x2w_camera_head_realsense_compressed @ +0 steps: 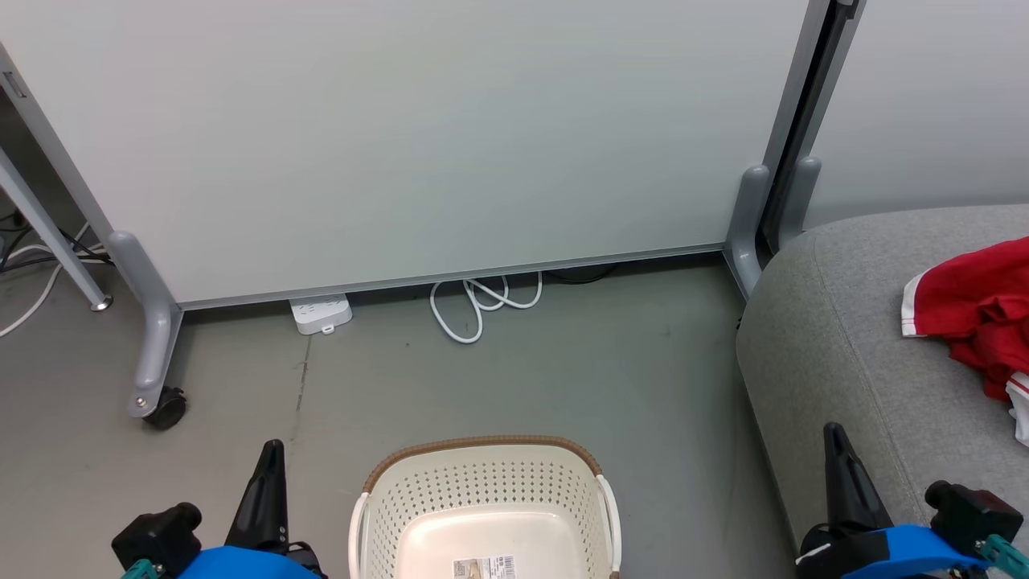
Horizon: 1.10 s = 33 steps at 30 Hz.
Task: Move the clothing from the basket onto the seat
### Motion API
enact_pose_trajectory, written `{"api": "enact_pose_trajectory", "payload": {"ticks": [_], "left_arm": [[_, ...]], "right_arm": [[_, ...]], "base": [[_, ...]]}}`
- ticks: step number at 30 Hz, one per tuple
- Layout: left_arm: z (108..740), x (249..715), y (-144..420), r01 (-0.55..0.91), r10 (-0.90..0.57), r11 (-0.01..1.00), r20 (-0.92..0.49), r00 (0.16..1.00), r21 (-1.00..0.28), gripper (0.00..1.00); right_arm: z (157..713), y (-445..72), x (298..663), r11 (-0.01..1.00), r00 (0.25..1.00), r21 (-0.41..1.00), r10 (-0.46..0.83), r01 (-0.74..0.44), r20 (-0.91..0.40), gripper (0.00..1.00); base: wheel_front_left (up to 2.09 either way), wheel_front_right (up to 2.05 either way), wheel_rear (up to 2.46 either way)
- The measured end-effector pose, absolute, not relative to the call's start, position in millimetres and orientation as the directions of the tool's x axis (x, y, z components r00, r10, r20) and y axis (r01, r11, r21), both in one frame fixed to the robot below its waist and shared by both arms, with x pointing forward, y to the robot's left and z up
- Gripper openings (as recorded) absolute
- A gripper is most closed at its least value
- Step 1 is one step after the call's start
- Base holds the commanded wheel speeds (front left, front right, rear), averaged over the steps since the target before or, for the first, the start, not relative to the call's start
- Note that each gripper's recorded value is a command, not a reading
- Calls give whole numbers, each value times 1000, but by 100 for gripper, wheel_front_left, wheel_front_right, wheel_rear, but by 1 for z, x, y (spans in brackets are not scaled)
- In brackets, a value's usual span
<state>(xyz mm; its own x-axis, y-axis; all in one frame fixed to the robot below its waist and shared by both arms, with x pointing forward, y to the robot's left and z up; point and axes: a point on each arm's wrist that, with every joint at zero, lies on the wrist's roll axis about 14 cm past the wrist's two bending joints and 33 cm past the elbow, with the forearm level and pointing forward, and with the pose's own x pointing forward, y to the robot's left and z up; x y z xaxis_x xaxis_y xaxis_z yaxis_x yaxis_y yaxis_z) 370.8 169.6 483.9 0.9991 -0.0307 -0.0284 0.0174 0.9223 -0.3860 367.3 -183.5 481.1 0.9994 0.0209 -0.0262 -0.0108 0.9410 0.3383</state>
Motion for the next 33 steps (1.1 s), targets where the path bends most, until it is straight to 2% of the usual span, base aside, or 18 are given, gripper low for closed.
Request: {"api": "enact_pose_trajectory", "payload": {"ticks": [15,33], "left_arm": [[482,373,180,-41,6,804,-61,998,-594,0],[483,375,187,-74,19,634,-80,997,-769,0]], "right_arm": [[482,-191,371,828,999,559,-15,39,-47,0],[485,-196,375,661,998,748,-30,65,-61,0]], "base": [[0,0,0],[0,0,0]]}}
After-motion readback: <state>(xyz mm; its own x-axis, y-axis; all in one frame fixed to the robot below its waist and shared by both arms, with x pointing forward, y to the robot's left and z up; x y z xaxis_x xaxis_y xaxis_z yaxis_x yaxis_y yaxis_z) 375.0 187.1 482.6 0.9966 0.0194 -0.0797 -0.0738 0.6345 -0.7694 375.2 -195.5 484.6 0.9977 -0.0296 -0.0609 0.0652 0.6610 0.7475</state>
